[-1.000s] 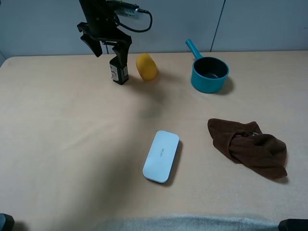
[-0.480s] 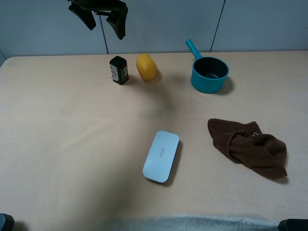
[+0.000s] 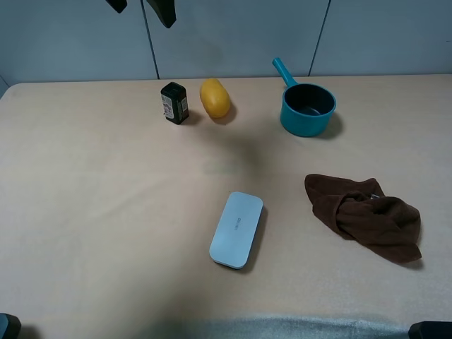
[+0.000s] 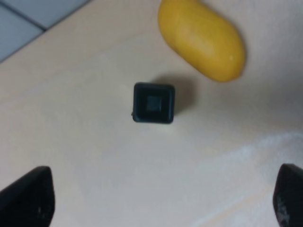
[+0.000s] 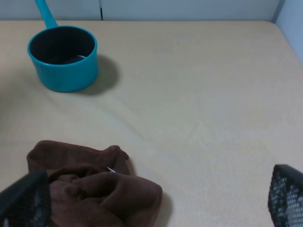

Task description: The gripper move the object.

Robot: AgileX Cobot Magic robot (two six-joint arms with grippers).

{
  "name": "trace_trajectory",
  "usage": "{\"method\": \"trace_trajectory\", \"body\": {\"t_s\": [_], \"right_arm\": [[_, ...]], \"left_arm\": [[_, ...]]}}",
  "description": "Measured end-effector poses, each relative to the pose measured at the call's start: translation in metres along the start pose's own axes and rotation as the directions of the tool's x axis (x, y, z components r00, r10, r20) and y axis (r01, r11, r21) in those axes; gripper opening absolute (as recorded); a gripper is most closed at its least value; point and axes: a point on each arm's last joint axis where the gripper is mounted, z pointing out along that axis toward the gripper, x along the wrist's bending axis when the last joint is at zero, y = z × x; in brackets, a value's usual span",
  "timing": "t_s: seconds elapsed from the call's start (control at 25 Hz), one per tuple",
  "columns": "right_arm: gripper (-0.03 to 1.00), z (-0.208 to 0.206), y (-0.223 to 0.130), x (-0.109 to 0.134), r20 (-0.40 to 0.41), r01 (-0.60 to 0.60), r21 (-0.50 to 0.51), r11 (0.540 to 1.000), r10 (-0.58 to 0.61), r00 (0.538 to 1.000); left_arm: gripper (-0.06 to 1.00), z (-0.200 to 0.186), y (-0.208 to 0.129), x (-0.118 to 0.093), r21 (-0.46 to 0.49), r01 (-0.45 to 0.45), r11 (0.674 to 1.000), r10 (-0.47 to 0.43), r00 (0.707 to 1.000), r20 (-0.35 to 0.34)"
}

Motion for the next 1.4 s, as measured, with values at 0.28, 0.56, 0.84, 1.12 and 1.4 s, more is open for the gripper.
{"method": "trace_trajectory", "body": {"t_s": [0.28,0.56,0.84,1.12,1.4], "right_arm": [[0.69,0.0,0.0,0.0,0.0,0.0,0.0,1.0,0.0,1.0],[0.69,0.0,0.0,0.0,0.0,0.0,0.0,1.0,0.0,1.0],[0.69,0.0,0.0,0.0,0.0,0.0,0.0,1.0,0.0,1.0],[0.69,0.0,0.0,0.0,0.0,0.0,0.0,1.0,0.0,1.0],[0.69,0.0,0.0,0.0,0.0,0.0,0.0,1.0,0.0,1.0]], "left_arm": [[0.91,-0.035,-0.024,-0.004,0.004,0.0,1.0,0.0,1.0,0.001],[0.91,-0.069,-0.056,-0.01,0.008,-0.001,1.0,0.001,1.0,0.0],[0.91,-0.097,-0.095,-0.016,0.015,-0.001,1.0,0.001,1.0,0.002],[0.92,-0.125,-0.145,-0.024,0.007,0.006,1.0,-0.006,1.0,0.004],[0.93,-0.155,-0.201,-0.033,-0.044,0.046,0.998,-0.046,0.999,-0.002]]}}
